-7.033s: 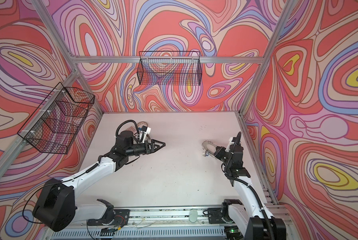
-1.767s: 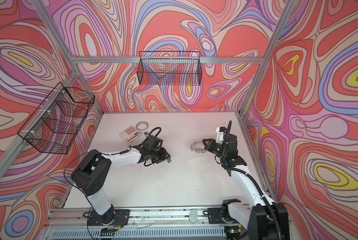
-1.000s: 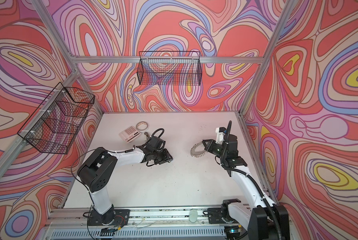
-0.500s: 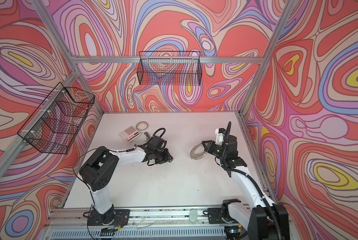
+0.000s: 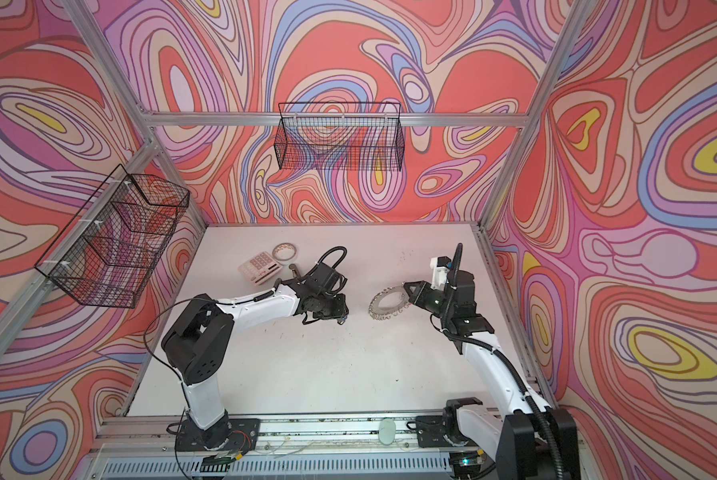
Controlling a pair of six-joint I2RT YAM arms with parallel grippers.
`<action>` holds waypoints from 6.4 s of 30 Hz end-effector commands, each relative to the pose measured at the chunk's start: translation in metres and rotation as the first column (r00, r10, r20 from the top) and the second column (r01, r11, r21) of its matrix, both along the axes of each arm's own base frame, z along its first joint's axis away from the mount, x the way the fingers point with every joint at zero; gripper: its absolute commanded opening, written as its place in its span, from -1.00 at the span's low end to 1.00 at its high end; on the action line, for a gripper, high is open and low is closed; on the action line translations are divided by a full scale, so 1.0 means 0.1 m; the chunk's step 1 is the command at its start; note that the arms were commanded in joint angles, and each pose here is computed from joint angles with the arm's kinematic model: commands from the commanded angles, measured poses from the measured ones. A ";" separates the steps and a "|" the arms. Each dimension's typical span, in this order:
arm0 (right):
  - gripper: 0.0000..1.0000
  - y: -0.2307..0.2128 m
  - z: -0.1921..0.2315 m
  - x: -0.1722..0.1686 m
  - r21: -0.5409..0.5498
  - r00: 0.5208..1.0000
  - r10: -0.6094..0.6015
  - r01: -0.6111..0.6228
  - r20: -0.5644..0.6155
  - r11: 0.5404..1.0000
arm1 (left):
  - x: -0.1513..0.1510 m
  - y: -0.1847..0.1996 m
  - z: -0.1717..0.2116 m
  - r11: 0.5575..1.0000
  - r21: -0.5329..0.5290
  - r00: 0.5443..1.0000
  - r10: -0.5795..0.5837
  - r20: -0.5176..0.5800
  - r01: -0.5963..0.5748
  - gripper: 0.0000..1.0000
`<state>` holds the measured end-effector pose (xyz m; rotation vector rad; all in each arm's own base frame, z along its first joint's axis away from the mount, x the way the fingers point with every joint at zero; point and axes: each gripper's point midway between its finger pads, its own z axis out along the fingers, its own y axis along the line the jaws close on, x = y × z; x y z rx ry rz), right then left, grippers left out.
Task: Put the keys on the keyring
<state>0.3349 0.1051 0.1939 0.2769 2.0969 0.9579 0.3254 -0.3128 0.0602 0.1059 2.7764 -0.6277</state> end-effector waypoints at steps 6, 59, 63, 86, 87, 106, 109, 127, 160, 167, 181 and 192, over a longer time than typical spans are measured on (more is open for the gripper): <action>-1.00 0.00 0.09 0.02 0.014 0.999 0.005 -0.006 0.042 1.000 | -0.11 0.04 -0.18 0.988 0.113 0.994 -0.104 -0.040 0.108 -0.36; -1.00 0.21 0.57 -0.13 0.072 0.946 0.125 -0.153 0.298 0.986 | -0.73 -0.15 1.72 0.809 -0.329 0.816 -0.286 0.503 0.487 -1.00; -1.00 0.27 0.67 -0.18 0.070 0.924 0.154 -0.190 0.351 0.979 | -0.84 -0.15 1.92 0.753 -0.364 0.781 -0.306 0.544 0.548 -1.00; -1.00 0.91 0.94 -0.59 -0.105 0.747 0.366 -0.373 0.555 0.922 | -0.84 -0.04 2.29 0.644 -0.399 0.722 -0.372 0.583 0.653 -1.00; -1.00 0.93 0.95 -0.60 -0.118 0.738 0.373 -0.375 0.563 0.919 | -0.80 0.00 2.26 0.656 -0.401 0.740 -0.382 0.553 0.639 -1.00; -1.00 1.12 0.94 -0.64 -0.224 0.656 0.458 -0.412 0.600 0.883 | -0.78 -0.15 2.07 0.573 -0.433 0.718 -0.572 0.398 0.696 -1.00; -1.00 1.14 0.93 -0.65 -0.229 0.654 0.466 -0.418 0.596 0.879 | -0.76 -0.21 2.07 0.567 -0.440 0.718 -0.572 0.398 0.696 -1.00; -1.00 1.19 0.90 -0.71 -0.238 0.644 0.491 -0.443 0.586 0.864 | -0.65 -0.41 2.13 0.579 -0.445 0.730 -0.541 0.417 0.683 -1.00; -1.00 1.23 0.86 -0.75 -0.234 0.646 0.499 -0.455 0.578 0.859 | -0.51 -0.38 2.02 0.685 -0.372 0.774 -0.491 0.400 0.627 -1.00; -1.00 1.22 0.86 -0.75 -0.229 0.650 0.496 -0.454 0.576 0.861 | -0.51 -0.35 2.00 0.701 -0.352 0.778 -0.491 0.392 0.620 -1.00; -1.00 1.22 0.86 -0.76 -0.220 0.654 0.495 -0.458 0.572 0.861 | -0.52 -0.40 2.11 0.692 -0.374 0.779 -0.473 0.411 0.617 -1.00; -1.00 1.23 0.84 -0.76 -0.218 0.658 0.497 -0.462 0.566 0.860 | -0.51 -0.43 2.19 0.702 -0.368 0.781 -0.451 0.432 0.609 -1.00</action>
